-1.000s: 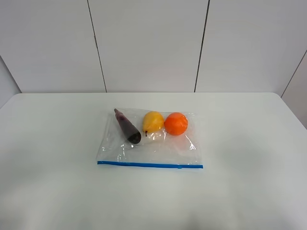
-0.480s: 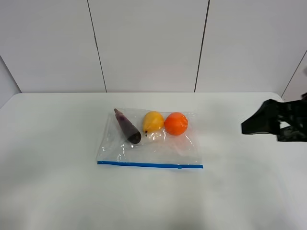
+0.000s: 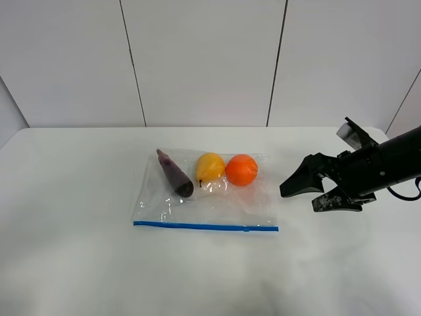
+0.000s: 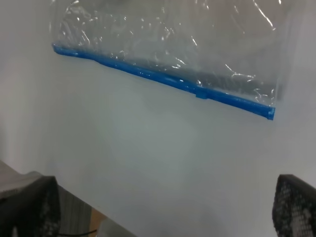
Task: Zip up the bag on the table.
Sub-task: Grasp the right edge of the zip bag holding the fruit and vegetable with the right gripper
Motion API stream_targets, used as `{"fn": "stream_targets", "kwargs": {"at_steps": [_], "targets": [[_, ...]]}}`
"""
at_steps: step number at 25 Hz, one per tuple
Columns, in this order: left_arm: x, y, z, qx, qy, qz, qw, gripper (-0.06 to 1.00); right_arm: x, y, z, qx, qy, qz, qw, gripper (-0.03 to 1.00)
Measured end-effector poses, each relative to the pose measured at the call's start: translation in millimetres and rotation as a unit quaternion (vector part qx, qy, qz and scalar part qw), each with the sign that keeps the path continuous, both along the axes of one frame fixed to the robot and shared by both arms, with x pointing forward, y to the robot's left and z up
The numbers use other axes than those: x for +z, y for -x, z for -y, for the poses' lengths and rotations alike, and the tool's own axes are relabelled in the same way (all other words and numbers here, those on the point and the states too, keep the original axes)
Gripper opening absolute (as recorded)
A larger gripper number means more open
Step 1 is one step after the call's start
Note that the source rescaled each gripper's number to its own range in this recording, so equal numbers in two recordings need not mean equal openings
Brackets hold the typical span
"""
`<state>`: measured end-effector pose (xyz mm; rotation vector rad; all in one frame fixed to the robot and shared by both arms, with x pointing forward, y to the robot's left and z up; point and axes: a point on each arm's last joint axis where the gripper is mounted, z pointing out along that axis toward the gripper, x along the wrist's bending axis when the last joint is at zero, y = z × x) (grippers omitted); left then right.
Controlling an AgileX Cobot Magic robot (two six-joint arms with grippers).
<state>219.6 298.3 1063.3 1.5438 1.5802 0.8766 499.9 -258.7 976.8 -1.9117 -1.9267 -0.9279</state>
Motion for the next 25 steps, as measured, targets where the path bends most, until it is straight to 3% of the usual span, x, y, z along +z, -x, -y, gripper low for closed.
{"fn": "stream_targets", "kwargs": {"at_steps": [6, 25], "targets": [[0.0, 0.0, 0.0, 0.000, 0.000, 0.000, 1.000, 1.00, -20.5, -7.9, 26.9, -0.013, -0.018, -0.018, 1.000, 0.97], [0.0, 0.0, 0.0, 0.000, 0.000, 0.000, 1.000, 1.00, -100.1, -27.4, 24.2, -0.018, -0.090, -0.082, 0.992, 0.97]]}}
